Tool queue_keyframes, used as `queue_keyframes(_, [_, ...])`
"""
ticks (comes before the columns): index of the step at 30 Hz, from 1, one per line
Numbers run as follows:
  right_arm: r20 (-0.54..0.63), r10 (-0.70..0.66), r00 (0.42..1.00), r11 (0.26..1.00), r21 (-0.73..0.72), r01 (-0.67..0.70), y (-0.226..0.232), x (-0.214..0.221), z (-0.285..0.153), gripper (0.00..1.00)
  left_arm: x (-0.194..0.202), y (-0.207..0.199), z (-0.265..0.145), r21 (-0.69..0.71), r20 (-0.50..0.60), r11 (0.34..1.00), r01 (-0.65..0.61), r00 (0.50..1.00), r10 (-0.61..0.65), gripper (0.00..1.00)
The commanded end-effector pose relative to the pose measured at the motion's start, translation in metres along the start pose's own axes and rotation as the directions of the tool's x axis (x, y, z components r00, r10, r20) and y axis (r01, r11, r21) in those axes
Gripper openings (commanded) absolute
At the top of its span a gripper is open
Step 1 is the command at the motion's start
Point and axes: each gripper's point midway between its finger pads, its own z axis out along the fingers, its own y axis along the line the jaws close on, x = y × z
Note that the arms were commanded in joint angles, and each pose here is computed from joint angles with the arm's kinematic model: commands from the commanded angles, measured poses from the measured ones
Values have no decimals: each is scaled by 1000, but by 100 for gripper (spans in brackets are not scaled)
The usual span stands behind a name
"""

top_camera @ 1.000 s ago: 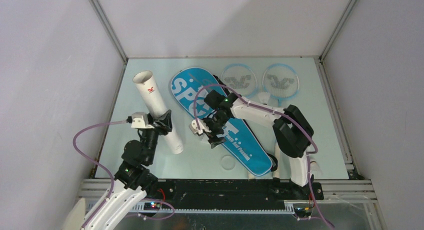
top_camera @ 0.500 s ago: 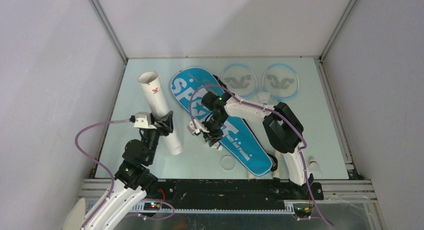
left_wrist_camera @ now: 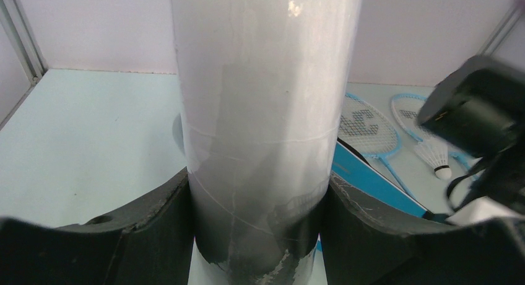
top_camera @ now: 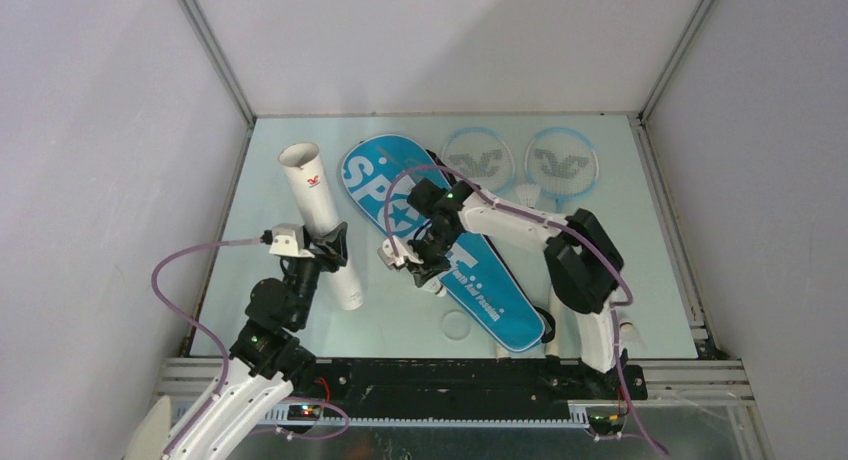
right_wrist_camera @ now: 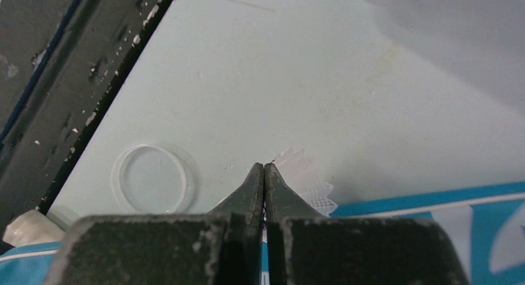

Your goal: Pack up the badminton gear

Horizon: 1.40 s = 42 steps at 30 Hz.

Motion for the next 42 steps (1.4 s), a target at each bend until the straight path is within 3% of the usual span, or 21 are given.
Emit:
queue_keyframes(1, [64, -107, 992, 978, 187, 93, -2, -48, -47, 0, -21, -7, 3, 33, 72, 999, 0, 997, -3, 39])
queue_keyframes(6, [137, -259, 956, 847, 509, 157, 2, -100, -107, 0, -23, -18, 8, 81, 74, 997, -10, 997, 4, 39])
queue_keyframes(8, [165, -310, 936, 737, 664, 126, 1, -121, -139, 0, -23, -25, 10, 117, 67, 993, -16, 998, 8, 38])
queue_keyframes(9, [154, -338, 928, 647, 754, 111, 3, -133, -168, 0, -21, -32, 12, 152, 60, 988, -19, 998, 10, 38])
queue_keyframes(11, [205, -387, 899, 493, 870, 14, 5, -156, -211, 0, -18, -48, 12, 233, 47, 972, -32, 999, 22, 38])
queue_keyframes(12, [245, -412, 878, 450, 892, -38, 7, -167, -226, 0, -18, -54, 12, 268, 48, 962, -51, 998, 39, 37])
queue_keyframes(13, [254, -453, 854, 372, 925, -77, 15, -179, -251, 0, -11, -71, 8, 368, 25, 927, -69, 998, 64, 37])
queue_keyframes(17, [374, -515, 772, 283, 924, -259, 30, -199, -297, 0, 3, -109, -6, 593, 25, 792, -144, 987, 161, 37])
queue_keyframes(21, [420, -582, 696, 257, 907, -333, 46, -215, -325, 0, 8, -124, -12, 676, 33, 721, -156, 983, 183, 36])
queue_keyframes(25, [503, -605, 617, 320, 863, -390, 61, -237, -340, 0, 13, -129, -12, 697, 27, 700, -156, 981, 193, 36])
queue_keyframes(28, [534, -612, 583, 400, 845, -354, 70, -251, -332, 0, 16, -132, -13, 715, 19, 683, -153, 980, 200, 36])
queue_keyframes(42, [621, -466, 631, 580, 752, -312, 54, -244, -280, 0, 15, -133, -21, 730, 49, 661, -174, 978, 204, 36])
